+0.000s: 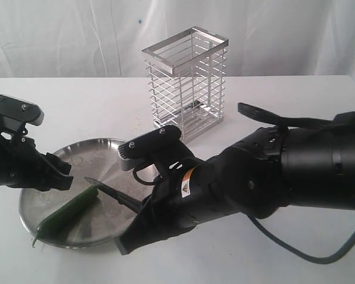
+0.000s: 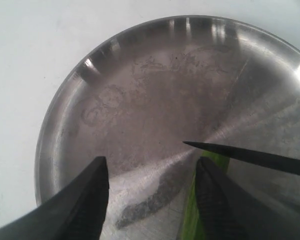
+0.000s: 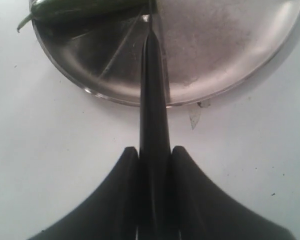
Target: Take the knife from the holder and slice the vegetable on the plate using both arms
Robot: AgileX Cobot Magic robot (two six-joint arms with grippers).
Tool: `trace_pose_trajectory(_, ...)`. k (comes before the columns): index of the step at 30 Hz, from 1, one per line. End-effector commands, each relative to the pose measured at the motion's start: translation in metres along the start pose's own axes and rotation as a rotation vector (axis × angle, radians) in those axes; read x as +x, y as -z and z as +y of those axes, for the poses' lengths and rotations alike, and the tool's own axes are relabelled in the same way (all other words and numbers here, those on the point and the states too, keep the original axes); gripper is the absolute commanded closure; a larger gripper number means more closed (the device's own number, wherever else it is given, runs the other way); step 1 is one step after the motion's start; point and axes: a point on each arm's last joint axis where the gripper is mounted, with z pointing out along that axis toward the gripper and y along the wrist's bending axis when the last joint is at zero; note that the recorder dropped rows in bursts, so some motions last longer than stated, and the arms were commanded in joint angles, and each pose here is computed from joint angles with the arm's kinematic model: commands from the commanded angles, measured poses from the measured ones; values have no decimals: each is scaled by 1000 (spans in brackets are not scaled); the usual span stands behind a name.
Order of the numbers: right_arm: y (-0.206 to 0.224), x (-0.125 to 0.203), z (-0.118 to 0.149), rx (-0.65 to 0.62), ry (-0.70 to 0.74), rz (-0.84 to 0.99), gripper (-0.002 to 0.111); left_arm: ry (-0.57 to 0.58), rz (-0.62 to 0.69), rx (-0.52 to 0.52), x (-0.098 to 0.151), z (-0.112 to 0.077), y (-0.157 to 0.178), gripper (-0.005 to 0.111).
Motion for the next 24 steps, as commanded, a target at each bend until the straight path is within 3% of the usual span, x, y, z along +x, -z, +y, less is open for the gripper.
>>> trace_pose_trajectory(1, 0, -3, 1, -2, -7, -30, 108, 24, -15, 15, -2, -2, 2, 50)
trace_pose_trajectory(24, 0, -7, 1, -1, -17, -72, 108, 40, -19, 38, -3, -5, 2, 50)
